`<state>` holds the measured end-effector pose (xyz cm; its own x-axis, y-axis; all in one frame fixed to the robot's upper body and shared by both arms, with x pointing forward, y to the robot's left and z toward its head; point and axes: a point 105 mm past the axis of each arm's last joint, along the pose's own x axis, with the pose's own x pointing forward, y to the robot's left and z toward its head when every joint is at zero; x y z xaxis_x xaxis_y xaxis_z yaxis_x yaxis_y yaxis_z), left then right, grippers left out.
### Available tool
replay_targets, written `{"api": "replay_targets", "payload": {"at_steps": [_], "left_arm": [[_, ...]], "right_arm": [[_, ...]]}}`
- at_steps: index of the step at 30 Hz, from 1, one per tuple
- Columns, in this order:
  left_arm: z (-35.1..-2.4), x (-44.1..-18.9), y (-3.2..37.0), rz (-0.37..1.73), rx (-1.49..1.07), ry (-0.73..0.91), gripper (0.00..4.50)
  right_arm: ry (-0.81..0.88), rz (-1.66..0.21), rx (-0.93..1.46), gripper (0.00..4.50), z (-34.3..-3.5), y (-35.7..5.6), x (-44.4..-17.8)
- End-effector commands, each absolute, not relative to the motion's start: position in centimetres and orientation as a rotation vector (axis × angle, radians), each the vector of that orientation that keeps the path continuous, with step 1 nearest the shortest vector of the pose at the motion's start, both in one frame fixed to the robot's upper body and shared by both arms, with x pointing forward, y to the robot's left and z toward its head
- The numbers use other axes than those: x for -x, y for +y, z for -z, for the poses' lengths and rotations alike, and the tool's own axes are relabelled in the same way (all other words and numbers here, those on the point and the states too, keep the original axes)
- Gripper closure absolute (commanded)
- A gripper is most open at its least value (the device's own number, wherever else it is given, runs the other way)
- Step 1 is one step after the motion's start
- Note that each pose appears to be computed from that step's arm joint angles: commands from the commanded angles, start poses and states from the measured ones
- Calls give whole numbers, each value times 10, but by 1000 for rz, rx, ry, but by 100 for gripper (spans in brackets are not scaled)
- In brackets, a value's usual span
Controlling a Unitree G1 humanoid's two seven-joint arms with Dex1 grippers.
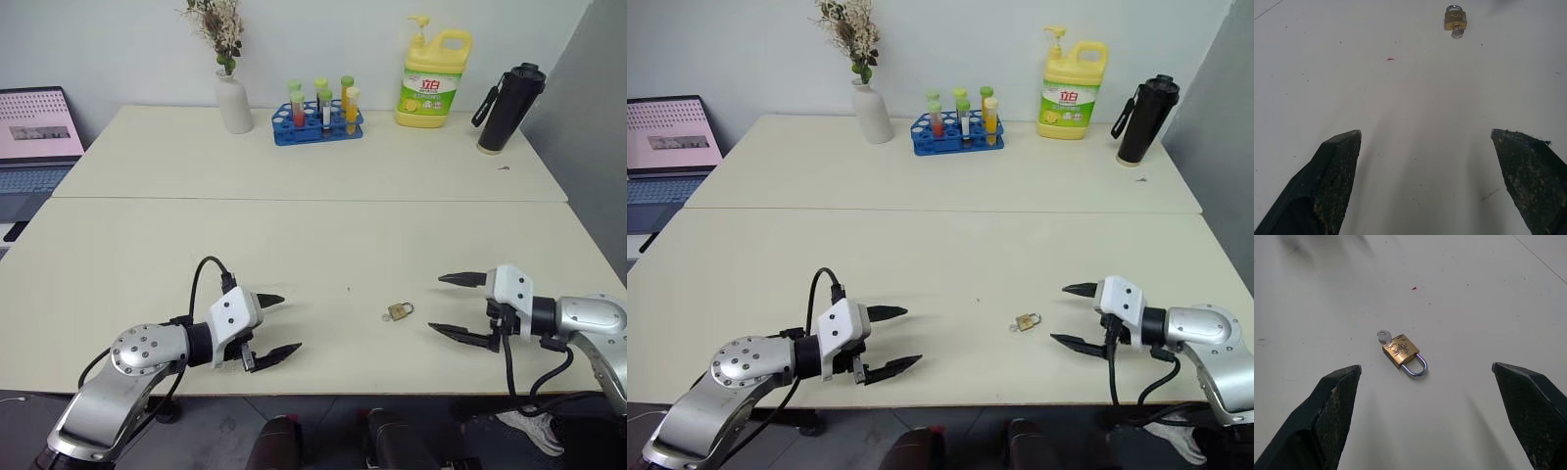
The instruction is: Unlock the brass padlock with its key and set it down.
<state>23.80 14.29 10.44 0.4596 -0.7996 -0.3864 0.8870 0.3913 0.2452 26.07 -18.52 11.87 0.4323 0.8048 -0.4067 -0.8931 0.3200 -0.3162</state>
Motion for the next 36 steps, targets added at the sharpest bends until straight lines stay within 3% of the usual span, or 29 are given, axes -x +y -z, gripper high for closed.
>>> {"api": "replay_targets", "payload": {"at_steps": [1, 12, 18, 26, 36], "left_arm": [[-117, -233, 133, 1129, -446, 161, 6], [-120, -219, 116, 1225, -472, 165, 6], [-117, -204, 108, 1338, -496, 179, 6], [-121, -206, 103, 1329, -481, 147, 6], [-116, -207, 110, 1317, -514, 156, 6]], "right_arm": [[157, -1155, 572, 0, -123, -184, -258], [222, -1358, 682, 0, -111, -165, -268], [253, -1430, 749, 0, -105, -150, -287], [296, -1472, 779, 0, -99, -135, -310], [333, -1517, 786, 0, -88, -131, -306]]}}
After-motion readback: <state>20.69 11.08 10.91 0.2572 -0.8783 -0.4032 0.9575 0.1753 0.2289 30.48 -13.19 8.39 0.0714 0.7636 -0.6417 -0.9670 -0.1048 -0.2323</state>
